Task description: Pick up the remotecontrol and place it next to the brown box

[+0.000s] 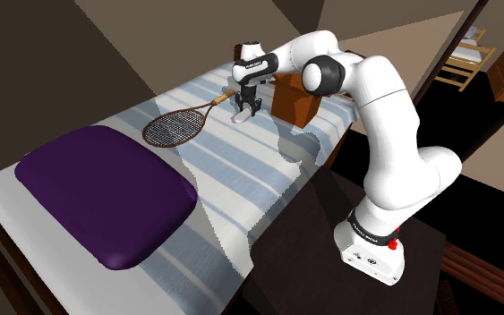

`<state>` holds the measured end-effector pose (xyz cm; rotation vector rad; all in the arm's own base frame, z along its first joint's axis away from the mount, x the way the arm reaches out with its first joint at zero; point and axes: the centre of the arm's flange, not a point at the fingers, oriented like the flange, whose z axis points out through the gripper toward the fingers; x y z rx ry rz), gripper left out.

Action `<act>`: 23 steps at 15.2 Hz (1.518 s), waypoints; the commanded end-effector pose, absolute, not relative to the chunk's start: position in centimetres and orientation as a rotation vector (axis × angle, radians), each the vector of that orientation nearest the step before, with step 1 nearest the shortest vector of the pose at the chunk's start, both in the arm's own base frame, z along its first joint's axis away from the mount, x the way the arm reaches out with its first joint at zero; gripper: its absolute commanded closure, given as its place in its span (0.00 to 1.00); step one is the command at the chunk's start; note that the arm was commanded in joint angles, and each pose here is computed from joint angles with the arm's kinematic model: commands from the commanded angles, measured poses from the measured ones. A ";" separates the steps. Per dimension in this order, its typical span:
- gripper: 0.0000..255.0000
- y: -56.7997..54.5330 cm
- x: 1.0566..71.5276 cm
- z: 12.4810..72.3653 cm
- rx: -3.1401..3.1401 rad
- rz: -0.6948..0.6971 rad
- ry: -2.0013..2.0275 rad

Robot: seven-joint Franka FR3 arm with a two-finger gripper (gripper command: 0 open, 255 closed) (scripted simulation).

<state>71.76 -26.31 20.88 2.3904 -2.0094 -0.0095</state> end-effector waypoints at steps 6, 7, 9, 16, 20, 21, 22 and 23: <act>1.00 -26.4 71.7 17.2 2.391 -0.008 -2.010; 1.00 -26.4 71.7 16.6 2.391 -0.008 -2.010; 1.00 -26.4 71.7 15.3 2.391 -0.008 -2.010; 1.00 -26.4 71.7 15.3 2.391 -0.008 -2.010; 0.00 -26.4 71.7 15.3 2.391 -0.008 -2.010; 0.00 -26.4 71.7 15.3 2.391 -0.008 -2.010; 0.00 -26.4 71.7 15.3 2.391 -0.008 -2.010; 0.00 -26.4 71.7 15.3 2.391 -0.008 -2.010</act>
